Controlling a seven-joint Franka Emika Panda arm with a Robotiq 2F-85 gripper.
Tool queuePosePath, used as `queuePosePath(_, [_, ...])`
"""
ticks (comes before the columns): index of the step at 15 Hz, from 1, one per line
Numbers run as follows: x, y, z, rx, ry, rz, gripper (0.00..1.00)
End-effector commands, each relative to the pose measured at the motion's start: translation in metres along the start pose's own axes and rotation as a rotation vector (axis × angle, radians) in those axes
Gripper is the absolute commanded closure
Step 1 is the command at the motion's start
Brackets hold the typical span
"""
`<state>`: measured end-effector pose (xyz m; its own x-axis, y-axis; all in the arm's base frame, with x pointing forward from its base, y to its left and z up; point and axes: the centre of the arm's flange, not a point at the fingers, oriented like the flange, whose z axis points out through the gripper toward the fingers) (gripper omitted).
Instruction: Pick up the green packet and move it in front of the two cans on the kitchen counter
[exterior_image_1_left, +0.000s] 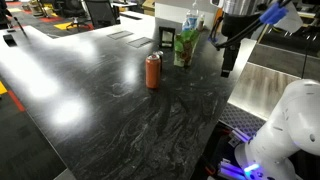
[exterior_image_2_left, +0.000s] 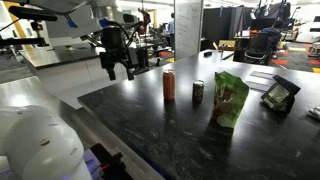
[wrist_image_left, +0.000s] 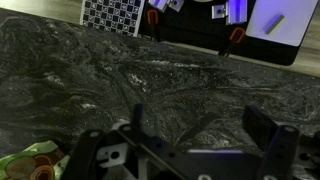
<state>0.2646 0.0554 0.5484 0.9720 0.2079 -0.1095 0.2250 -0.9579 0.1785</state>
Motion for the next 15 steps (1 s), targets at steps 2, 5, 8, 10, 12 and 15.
queuePosePath(2, [0.000, 0.000, 0.000, 0.000, 0.000, 0.000, 0.00])
queuePosePath(5, [0.000, 0.000, 0.000, 0.000, 0.000, 0.000, 0.00])
queuePosePath(8, [0.000, 0.000, 0.000, 0.000, 0.000, 0.000, 0.00])
queuePosePath(10, [-0.013, 0.019, -0.003, -0.008, 0.010, -0.059, 0.00])
queuePosePath(12, [-0.023, 0.043, -0.005, -0.025, 0.051, -0.133, 0.00])
queuePosePath(15, [-0.035, 0.082, -0.014, -0.074, 0.079, -0.240, 0.00])
